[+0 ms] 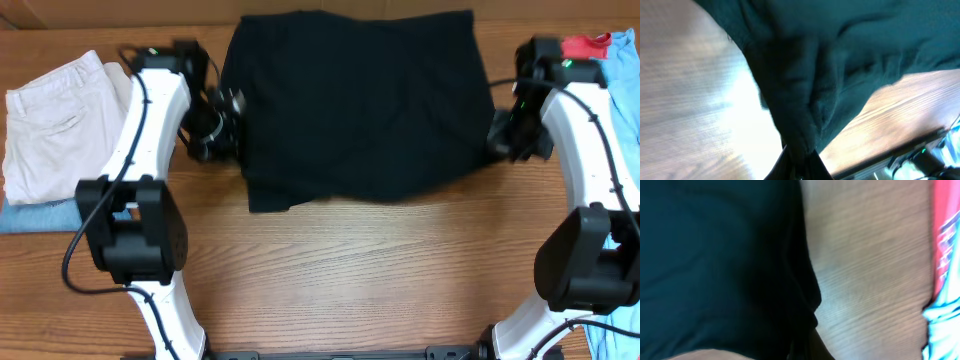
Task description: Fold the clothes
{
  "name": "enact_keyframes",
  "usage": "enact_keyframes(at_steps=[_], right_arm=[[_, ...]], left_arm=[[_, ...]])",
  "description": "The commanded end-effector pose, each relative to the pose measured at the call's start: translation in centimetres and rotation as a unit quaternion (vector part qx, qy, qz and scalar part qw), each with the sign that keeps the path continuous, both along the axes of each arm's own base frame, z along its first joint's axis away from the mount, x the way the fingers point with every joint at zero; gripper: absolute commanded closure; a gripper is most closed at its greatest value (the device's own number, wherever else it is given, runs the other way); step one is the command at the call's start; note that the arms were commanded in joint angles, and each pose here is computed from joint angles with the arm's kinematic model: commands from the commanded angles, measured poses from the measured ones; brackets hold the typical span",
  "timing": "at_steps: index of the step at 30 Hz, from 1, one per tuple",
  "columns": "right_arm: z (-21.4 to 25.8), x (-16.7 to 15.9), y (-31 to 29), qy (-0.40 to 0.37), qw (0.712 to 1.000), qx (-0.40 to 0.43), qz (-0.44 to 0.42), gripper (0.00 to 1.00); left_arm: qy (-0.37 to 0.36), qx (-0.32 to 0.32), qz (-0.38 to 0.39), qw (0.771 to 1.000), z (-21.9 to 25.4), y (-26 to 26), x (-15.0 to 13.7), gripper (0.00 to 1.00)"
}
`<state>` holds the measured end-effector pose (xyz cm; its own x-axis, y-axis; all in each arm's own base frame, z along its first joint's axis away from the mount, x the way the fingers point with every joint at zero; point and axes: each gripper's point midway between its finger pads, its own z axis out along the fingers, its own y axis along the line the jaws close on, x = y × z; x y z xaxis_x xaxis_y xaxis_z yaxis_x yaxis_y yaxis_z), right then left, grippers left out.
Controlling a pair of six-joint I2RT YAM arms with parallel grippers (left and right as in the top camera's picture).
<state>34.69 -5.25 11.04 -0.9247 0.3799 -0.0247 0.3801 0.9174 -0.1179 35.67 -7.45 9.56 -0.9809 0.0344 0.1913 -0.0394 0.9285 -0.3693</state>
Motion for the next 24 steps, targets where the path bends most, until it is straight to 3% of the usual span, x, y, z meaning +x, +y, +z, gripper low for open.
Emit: enact_keyframes(at_steps=[1, 3, 8, 14, 24], right_arm=[[-0.9, -2.1, -0.3, 0.022, 1.000, -0.006, -0.001, 0.96], [-1.3, -3.0, -0.2, 0.039, 0.999, -0.005, -0.003, 0.96], [-1.0, -4.7, -1.4, 0.067, 0.997, -0.015, -0.034, 0.96], [-1.0, -7.2, -3.0, 0.082, 0.992, 0.011, -0.092, 0.96], [-2.5, -11.1, -0.5, 0.015, 0.989, 0.100, -0.108, 0.96]], left_arm=[[0.045, 0.016, -0.009, 0.999, -2.3, 0.7, -2.8, 0.96], [0.072, 0.048, -0.002, 0.996, -3.3, 1.8, -4.2, 0.96], [0.117, 0.203, 0.066, 0.970, -4.6, 6.6, -7.3, 0.96], [0.054, 0.182, 0.112, 0.975, -4.3, 7.3, -8.9, 0.96], [-0.014, 0.160, 0.176, 0.971, -1.5, 6.8, -11.3, 0.96]])
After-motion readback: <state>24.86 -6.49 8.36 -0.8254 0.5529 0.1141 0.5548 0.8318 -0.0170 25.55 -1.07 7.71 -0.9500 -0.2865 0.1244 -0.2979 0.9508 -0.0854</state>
